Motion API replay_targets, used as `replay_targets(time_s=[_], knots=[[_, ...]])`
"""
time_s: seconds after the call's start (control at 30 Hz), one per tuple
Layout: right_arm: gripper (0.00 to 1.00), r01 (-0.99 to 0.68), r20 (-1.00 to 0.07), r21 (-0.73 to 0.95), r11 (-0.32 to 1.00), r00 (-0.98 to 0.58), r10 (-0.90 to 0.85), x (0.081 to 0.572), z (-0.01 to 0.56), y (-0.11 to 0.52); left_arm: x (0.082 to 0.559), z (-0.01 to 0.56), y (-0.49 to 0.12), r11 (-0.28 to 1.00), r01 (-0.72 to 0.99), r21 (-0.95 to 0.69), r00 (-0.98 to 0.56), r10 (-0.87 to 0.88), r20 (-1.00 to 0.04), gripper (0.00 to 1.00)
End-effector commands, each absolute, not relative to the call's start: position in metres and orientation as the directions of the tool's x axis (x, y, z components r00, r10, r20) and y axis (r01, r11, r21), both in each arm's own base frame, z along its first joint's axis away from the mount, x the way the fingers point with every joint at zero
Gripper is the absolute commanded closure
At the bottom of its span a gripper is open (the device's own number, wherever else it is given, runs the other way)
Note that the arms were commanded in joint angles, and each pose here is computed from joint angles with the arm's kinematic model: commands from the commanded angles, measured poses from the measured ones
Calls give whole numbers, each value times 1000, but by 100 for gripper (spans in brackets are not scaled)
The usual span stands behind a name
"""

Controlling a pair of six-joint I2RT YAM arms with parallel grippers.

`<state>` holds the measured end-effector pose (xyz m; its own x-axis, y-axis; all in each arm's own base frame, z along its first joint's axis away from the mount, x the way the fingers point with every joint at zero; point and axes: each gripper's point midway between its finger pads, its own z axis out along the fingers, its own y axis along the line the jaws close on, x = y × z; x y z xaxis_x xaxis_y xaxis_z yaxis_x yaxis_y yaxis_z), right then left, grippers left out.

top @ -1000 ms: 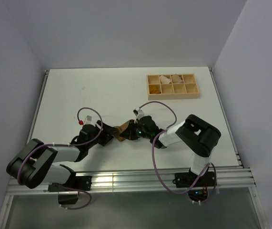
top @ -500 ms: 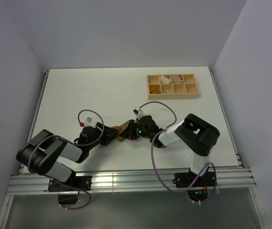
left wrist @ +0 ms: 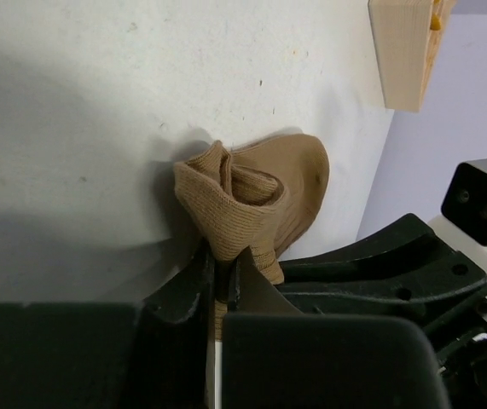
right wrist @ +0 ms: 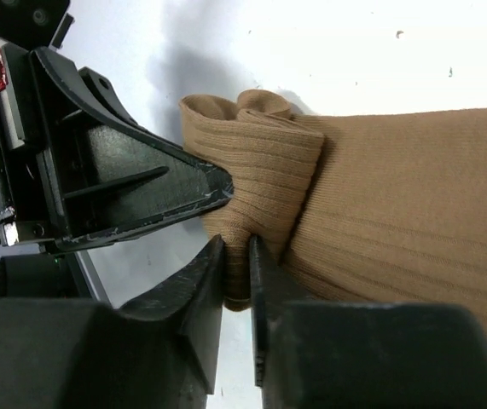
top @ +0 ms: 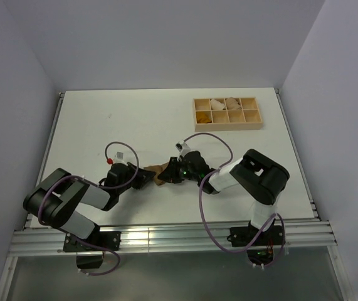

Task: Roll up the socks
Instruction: Roll the sock at the center of the board.

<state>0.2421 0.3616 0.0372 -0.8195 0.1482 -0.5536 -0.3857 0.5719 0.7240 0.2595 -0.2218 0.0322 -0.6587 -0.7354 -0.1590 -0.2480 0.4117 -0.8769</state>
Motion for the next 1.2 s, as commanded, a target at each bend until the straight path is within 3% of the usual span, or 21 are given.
replay_targets(time_s=[0.0, 0.07, 0.17, 0.33, 0.53, 0.77, 1.0, 1.17], knots=[[72, -417, -591, 694, 587, -795, 134, 249, 48, 360, 246, -2, -210, 557, -326, -764, -703, -683, -197, 100], [64, -436, -622, 661, 610, -773, 122, 251, 60, 354, 252, 1, -211, 603, -316, -733, -717, -657, -232, 100], [62, -425, -664, 620, 660, -732, 152, 263, 78, 336, 258, 6, -204, 678, -319, -662, -728, -622, -287, 100], [66, -341, -665, 566, 751, -727, 172, 286, 74, 303, 276, 28, -192, 787, -323, -526, -740, -556, -378, 100], [69, -286, -598, 595, 751, -782, 177, 298, 53, 296, 296, 41, -185, 891, -295, -346, -788, -431, -439, 100], [69, -316, -613, 612, 725, -769, 182, 300, 62, 302, 291, 13, -176, 953, -301, -33, -882, -291, -370, 99], [68, -437, -702, 634, 638, -671, 238, 295, 100, 312, 294, 14, -176, 955, -290, 66, -892, -245, -380, 100], [58, -493, -752, 611, 619, -606, 260, 292, 120, 332, 297, 24, -181, 960, -266, 90, -900, -214, -380, 100]])
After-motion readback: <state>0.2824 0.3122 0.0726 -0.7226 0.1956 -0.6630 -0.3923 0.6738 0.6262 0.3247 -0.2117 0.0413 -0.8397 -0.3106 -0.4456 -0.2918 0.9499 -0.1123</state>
